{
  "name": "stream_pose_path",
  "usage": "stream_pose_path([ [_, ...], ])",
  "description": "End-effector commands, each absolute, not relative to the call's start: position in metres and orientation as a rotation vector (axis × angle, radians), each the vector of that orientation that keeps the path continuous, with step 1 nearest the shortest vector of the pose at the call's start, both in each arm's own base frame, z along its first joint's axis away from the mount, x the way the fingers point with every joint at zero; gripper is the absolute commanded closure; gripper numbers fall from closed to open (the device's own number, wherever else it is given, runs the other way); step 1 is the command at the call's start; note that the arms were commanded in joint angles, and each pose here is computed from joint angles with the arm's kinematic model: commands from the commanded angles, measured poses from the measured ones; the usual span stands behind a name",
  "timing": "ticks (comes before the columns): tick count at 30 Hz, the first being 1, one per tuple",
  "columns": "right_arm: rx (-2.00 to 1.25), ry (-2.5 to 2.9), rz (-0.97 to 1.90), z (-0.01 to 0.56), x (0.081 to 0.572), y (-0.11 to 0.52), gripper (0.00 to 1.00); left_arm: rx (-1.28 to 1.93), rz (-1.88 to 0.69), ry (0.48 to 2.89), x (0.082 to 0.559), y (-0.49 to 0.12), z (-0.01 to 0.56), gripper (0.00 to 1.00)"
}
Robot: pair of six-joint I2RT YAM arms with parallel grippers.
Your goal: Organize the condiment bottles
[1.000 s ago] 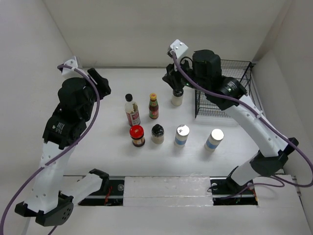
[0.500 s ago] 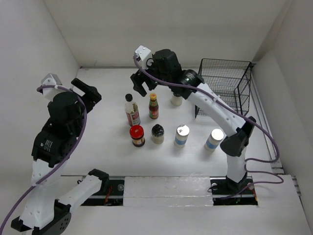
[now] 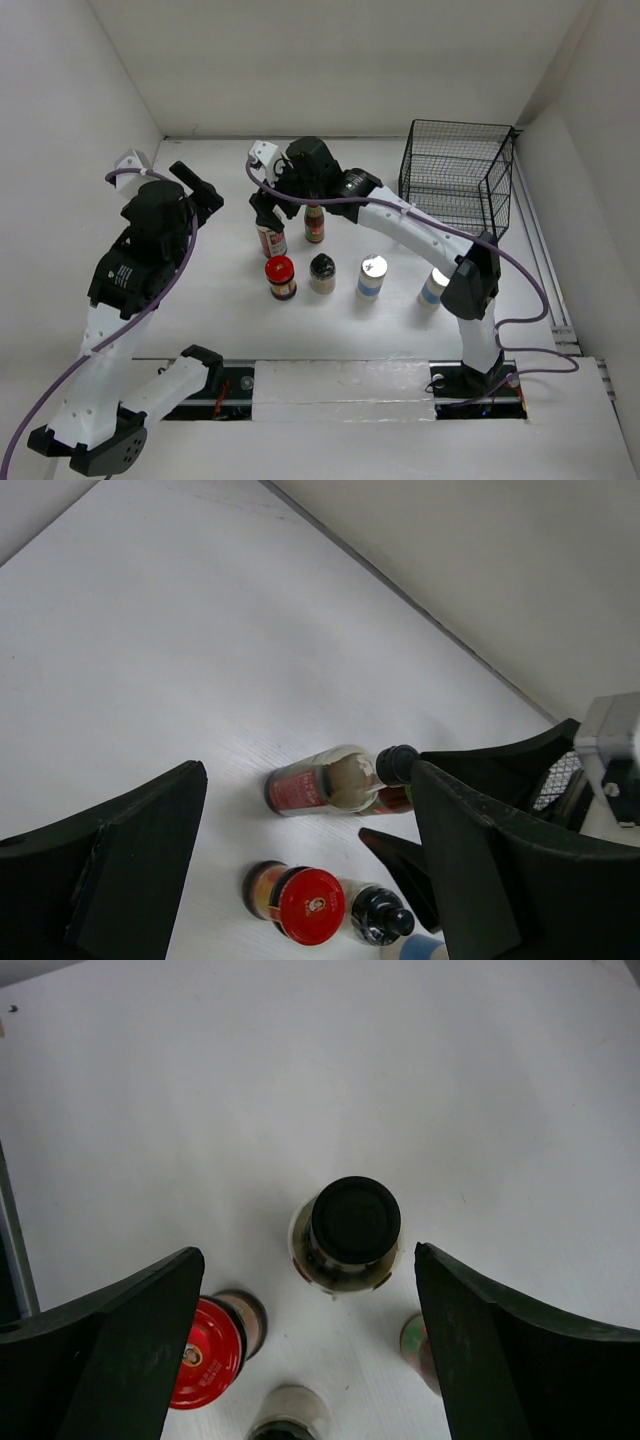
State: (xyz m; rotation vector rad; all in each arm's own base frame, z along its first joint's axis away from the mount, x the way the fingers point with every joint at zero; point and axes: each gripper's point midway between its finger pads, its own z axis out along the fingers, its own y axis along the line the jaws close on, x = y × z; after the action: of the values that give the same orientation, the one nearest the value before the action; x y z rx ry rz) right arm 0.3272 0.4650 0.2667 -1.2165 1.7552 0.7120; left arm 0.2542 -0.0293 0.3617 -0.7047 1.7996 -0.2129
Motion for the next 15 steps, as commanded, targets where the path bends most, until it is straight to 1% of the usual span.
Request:
stream_pose_path([
  [1, -1.193, 1.605, 0.764, 0.295, 0.330, 0.478, 0.10, -0.725, -0.264, 1.751, 0.264, -0.034, 0.369, 0.22],
  [4, -1.194, 1.603, 0.728, 0.281, 0.340, 0.481, 0.13, -0.711, -0.281, 1.739, 0.266, -0.037, 0.374, 0.22],
  [5, -1.174, 1.578, 0.721, 0.284, 0.344, 0.483, 0.13, -0.695, -0.281, 1.757, 0.268, -0.040, 0.371, 0.23],
  [6, -1.176, 1.582, 0.720, 0.276, 0.345, 0.484, 0.15, -0.695, -0.281, 1.757, 0.268, -0.040, 0.371, 0.23],
  [8, -1.170, 1.553, 0.732, 0.275, 0.346, 0.488, 0.16, -0.685, -0.304, 1.756, 0.269, -0.043, 0.373, 0.23],
  [11, -1.157, 1.526, 0.735, 0.272, 0.352, 0.496, 0.21, -0.674, -0.297, 1.758, 0.271, -0.044, 0.375, 0.24],
  [12, -1.152, 1.516, 0.736, 0.274, 0.353, 0.496, 0.23, -0.665, -0.289, 1.761, 0.271, -0.043, 0.375, 0.24],
  [13, -1.157, 1.523, 0.756, 0.270, 0.352, 0.500, 0.32, -0.664, -0.289, 1.761, 0.271, -0.043, 0.375, 0.26],
  [15, -1.165, 1.537, 0.783, 0.262, 0.351, 0.505, 0.41, -0.664, -0.284, 1.770, 0.273, -0.044, 0.373, 0.26],
])
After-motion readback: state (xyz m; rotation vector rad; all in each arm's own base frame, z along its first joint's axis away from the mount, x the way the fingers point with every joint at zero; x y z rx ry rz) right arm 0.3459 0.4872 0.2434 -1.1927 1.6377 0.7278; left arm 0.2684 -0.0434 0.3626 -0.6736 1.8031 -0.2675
